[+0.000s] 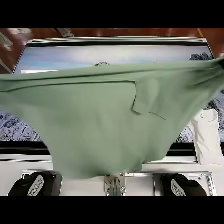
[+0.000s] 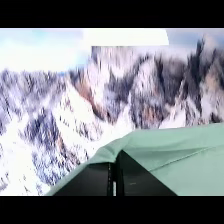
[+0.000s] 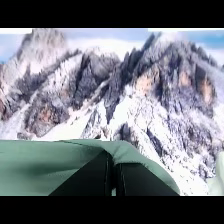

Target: Fold the shirts.

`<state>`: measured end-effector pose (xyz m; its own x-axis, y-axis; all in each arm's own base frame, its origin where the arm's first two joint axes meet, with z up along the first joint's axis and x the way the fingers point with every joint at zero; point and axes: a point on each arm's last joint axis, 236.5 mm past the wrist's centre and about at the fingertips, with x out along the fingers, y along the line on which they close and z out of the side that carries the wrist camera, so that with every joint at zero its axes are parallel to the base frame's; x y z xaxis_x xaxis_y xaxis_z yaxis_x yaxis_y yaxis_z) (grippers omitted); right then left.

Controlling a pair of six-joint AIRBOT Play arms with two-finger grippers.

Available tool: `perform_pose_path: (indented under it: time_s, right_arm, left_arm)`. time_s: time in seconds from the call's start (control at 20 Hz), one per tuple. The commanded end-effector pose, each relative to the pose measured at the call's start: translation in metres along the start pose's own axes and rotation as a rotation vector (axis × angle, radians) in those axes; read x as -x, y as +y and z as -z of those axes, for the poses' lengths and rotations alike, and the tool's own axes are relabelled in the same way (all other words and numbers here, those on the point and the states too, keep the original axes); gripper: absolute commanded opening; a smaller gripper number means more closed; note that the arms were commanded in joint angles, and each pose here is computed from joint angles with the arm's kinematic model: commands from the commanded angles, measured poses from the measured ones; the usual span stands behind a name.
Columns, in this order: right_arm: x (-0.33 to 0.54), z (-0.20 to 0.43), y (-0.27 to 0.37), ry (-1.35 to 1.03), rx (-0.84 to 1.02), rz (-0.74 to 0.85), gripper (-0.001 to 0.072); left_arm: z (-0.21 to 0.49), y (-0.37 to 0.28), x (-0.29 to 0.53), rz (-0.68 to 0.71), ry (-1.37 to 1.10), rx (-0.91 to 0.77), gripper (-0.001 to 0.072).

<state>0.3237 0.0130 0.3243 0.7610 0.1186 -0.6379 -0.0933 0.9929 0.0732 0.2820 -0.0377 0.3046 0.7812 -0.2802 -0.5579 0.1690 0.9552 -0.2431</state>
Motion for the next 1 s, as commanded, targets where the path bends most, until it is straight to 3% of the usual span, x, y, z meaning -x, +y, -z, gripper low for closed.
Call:
perform_pose_path:
  time_s: [0.0,0.35,0.65,0.7,0.75,0.8,0.85,0.95]
  right_arm:
    - [-0.119,0.013,-0.027,0.200,-0.059,0.007,0.0050]
    - [-0.332,0.050,-0.012,0.311,-0.373,-0.196,0.0051]
    - [-0.393,0.108,0.014,0.478,-0.538,-0.323,0.0058]
    - [-0.394,0.111,0.020,0.497,-0.558,-0.350,0.0152]
    - [-0.392,0.111,0.024,0.504,-0.566,-0.365,0.0404]
    - [-0.386,0.109,0.027,0.507,-0.556,-0.382,0.0647]
    - [-0.378,0.112,0.027,0.527,-0.511,-0.392,0.0676]
    - [-0.353,0.137,0.010,0.649,-0.432,-0.342,0.0675]
  left_arm:
    - [0.047,0.052,-0.084,-0.025,0.187,0.142,0.0044]
    - [0.099,0.132,-0.233,-0.036,0.386,0.368,0.0044]
    - [0.155,0.116,-0.302,0.098,0.548,0.561,0.0047]
    - [0.161,0.112,-0.307,0.108,0.565,0.570,0.0105]
    - [0.164,0.111,-0.310,0.110,0.575,0.575,0.0245]
    - [0.165,0.110,-0.307,0.110,0.586,0.587,0.0467]
    - [0.168,0.114,-0.299,0.092,0.620,0.609,0.0589]
    - [0.190,0.132,-0.266,0.016,0.772,0.631,0.0594]
